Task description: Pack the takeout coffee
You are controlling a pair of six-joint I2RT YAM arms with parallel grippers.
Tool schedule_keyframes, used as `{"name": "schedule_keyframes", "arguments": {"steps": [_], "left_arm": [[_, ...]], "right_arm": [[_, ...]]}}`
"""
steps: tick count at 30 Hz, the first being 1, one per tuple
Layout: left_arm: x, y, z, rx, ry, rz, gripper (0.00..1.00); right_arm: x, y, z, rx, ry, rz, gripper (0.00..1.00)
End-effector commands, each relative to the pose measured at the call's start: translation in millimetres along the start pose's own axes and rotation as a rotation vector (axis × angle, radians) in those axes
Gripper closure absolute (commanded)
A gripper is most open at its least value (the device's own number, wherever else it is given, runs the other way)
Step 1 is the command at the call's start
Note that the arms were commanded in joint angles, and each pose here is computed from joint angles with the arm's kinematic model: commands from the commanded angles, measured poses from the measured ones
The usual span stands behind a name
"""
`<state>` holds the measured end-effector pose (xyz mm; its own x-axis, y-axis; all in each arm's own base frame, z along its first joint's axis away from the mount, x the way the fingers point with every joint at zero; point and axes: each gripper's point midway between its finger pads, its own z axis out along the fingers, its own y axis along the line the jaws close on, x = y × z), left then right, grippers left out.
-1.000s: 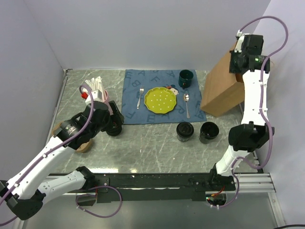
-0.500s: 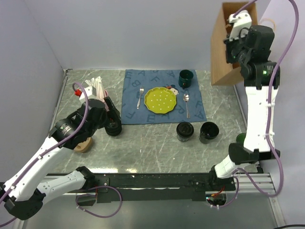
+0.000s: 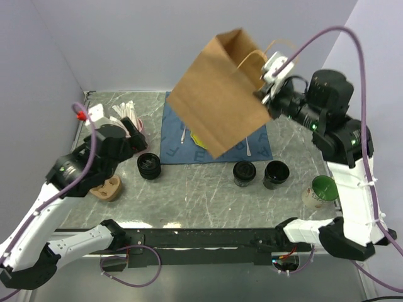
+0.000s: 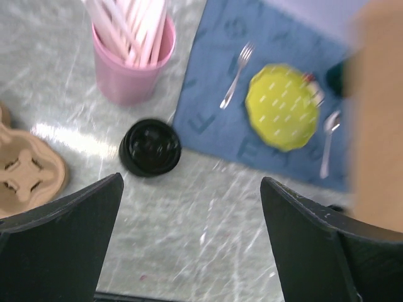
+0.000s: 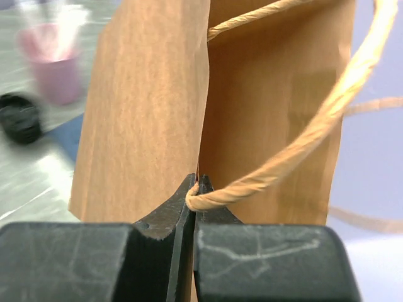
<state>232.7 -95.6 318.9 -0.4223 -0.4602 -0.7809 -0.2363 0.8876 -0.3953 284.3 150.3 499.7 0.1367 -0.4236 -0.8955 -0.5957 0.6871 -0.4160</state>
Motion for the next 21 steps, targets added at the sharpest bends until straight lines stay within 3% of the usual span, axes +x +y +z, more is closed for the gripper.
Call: {"name": "schedule_keyframes", "arguments": {"steps": [1, 6, 12, 21], "left_arm": [[-56, 1, -33, 0.026, -0.156, -0.075, 0.03], [-89, 3, -55, 0.036, -0.246, -0.108, 0.03], [-97, 8, -56, 0.008, -0.281, -0.091, 0.03], [-62, 4, -34, -0.021, -0.166, -0.150, 0.03]], "right_arm": [[-29, 51, -12, -0.184, -0.162, -0.050, 1.00], [-29, 87, -20, -0.298, -0.187, -0.049, 1.00], [-15, 129, -33, -0.494, -0.178, -0.043, 1.00], [25, 164, -51, -0.626, -0.093, -0.096, 1.00]]}}
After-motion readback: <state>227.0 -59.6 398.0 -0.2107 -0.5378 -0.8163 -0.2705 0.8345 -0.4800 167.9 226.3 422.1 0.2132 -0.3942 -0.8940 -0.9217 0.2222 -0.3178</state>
